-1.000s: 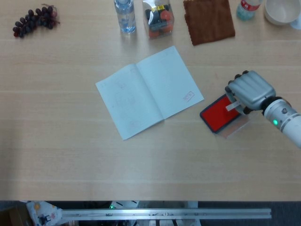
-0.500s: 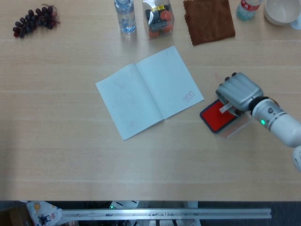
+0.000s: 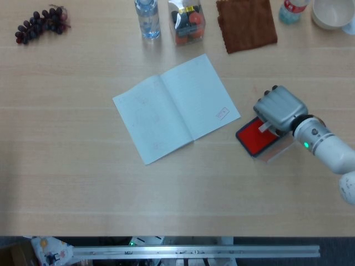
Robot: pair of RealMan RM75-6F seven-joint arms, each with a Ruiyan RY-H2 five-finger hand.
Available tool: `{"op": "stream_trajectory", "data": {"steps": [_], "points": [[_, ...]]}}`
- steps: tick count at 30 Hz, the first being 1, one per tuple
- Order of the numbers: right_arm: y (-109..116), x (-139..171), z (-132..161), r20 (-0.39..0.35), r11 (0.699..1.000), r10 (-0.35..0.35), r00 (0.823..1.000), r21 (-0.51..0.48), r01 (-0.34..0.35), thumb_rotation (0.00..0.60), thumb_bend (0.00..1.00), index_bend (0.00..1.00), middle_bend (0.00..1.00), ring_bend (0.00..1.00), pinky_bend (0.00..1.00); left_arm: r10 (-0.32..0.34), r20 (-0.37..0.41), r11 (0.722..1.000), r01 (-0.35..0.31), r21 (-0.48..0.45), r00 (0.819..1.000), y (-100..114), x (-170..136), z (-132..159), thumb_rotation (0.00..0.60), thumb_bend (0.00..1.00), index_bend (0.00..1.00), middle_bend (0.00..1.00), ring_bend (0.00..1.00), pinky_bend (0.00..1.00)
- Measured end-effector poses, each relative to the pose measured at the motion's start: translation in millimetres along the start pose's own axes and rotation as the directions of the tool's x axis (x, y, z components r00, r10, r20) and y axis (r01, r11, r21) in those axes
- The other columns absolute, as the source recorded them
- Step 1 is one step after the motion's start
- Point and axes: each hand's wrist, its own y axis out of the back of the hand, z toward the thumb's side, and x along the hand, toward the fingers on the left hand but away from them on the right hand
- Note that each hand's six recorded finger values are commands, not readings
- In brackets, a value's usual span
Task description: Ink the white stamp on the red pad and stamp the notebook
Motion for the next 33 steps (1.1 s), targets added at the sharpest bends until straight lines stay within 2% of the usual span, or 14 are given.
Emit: {"op": "stream_trajectory", "data": {"steps": [24, 29, 33], "points": [[-4.8, -4.0, 4.5, -0.003, 1.0, 0.006, 1.0, 0.016, -0.006, 0.6, 0.35, 0.74, 0.51, 0.34, 0.32, -0.004, -0.009, 1.0, 0.004, -0.005, 1.0, -1.7, -0.6, -4.0, 0.6, 0.31, 0.23, 0.16, 0.18, 0.22], [8.1, -0.4, 2.9, -0.001, 0.999, -0.024, 1.0, -0.036, 0.024, 0.6, 0.35, 0.75, 0.52, 0.35, 0.32, -0.001, -0.014, 1.0, 0.001, -0.006, 1.0, 0.1, -1.3, -5.7, 0.6, 0.31, 0.23, 0.16, 0.18, 0.22], [29.4, 2.2, -3.3, 0.013, 0.994, -0.073, 0.997, -0.085, 0.074, 0.6, 0.35, 0.75, 0.52, 0.34, 0.32, 0.001, -0.007, 1.0, -0.002, -0.007, 1.0, 1.5, -1.8, -4.2, 0.6, 0.31, 0.23, 0.16, 0.18, 0.22]]}}
